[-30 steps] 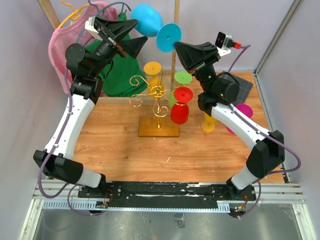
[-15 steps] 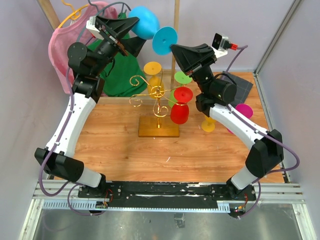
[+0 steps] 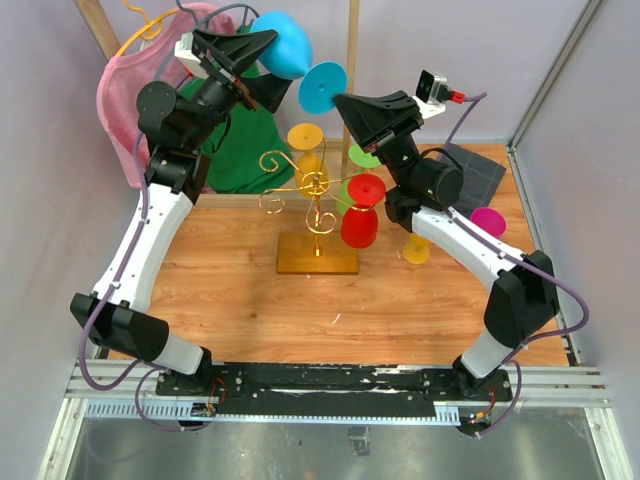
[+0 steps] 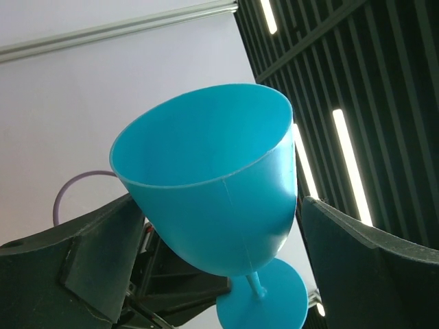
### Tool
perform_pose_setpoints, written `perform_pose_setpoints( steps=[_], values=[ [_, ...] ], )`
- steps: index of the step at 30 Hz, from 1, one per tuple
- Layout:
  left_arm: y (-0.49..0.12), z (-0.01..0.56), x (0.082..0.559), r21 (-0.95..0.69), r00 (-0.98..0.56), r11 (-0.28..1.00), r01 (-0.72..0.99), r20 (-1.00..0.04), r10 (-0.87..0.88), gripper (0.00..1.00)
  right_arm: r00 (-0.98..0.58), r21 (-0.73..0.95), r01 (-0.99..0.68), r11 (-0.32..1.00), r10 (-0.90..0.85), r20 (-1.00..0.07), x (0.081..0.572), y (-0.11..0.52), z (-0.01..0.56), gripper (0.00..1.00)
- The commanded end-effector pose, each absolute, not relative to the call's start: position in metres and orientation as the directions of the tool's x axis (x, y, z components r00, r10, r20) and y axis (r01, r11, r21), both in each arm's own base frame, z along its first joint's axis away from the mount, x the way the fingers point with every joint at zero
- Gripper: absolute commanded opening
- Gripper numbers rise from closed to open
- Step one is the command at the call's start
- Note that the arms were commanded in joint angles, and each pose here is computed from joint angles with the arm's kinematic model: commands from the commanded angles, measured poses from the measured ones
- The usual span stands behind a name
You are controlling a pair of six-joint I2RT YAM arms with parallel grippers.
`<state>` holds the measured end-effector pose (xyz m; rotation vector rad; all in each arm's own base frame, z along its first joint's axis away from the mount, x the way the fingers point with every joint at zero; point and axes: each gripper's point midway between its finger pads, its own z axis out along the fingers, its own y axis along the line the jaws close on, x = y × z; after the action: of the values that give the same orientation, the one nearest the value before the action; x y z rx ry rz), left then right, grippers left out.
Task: Take the wine glass off the wine glass rack
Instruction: Place the wine glass at the center of the board.
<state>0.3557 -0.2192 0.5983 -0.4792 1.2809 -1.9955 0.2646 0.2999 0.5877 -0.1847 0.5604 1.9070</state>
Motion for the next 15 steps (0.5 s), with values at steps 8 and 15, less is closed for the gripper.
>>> perform_pose_setpoints(
  steps=[8,15],
  values=[
    [-0.219,0.62,0.346,-0.872,-0.686,-0.291,0.394,-0.069,-0.724,0.99,-0.409,0.242,-0.911,-0.335,0.816,-0.409,0.248,0.31,0.581,0.01],
    [-0.221,0.618,0.347,-0.873,-0.686,-0.282,0.399,-0.08,-0.723,0.99,-0.426,0.271,-0.901,-0.338,0.805,-0.413,0.251,0.313,0.571,0.01]
  ],
)
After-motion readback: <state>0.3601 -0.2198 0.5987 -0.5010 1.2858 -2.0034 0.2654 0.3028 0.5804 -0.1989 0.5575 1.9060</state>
